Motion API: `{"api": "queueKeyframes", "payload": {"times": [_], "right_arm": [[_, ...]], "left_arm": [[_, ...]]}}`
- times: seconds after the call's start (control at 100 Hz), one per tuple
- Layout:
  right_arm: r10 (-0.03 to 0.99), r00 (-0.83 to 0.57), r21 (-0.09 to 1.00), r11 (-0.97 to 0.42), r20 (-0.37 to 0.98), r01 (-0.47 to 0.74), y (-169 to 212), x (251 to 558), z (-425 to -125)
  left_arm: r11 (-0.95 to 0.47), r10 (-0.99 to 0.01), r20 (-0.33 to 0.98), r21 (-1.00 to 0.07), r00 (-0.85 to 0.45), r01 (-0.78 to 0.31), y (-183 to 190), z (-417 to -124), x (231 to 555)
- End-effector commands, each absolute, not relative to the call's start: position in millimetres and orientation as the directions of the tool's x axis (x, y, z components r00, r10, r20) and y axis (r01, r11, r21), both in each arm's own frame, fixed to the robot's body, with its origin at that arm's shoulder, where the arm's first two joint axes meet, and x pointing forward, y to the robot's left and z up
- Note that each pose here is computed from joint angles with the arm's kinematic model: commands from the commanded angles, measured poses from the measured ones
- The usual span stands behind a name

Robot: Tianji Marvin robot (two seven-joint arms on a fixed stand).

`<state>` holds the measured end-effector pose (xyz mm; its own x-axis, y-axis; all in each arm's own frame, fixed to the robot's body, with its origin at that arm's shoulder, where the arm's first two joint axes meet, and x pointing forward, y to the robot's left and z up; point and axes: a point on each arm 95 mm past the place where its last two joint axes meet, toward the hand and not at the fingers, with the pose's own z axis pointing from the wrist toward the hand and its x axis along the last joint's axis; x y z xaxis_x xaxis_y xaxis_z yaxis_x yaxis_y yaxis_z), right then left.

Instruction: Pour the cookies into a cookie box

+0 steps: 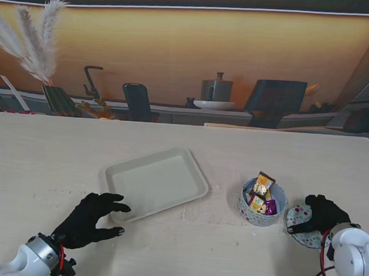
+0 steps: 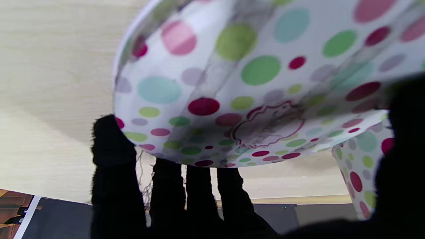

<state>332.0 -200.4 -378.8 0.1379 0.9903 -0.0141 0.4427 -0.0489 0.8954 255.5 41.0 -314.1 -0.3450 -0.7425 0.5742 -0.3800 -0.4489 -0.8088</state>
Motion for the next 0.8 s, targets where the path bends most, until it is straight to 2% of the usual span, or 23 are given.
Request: {"api": "queueKeyframes", "payload": {"times": [0.0, 0.33, 0.79], "right_arm": [[0.988, 0.152, 0.826, -0.077, -0.011, 0.559, -197.8, 305.3, -418.0], [0.985, 0.169, 0.859, -0.106, 0.024, 0.501, -198.2, 303.5, -408.3], [0.974, 0.132, 0.932, -0.216, 0.184, 0.291, -185.6, 288.6, -369.3]], "left_arm": [[-0.447, -0.739, 0.581, -0.801, -0.339, -0.399, 39.0, -314.6, 252.2], [-0.459, -0.734, 0.591, -0.795, -0.335, -0.396, 39.9, -313.9, 252.1], [-0.482, -0.715, 0.609, -0.785, -0.344, -0.389, 42.4, -312.3, 250.3]]}}
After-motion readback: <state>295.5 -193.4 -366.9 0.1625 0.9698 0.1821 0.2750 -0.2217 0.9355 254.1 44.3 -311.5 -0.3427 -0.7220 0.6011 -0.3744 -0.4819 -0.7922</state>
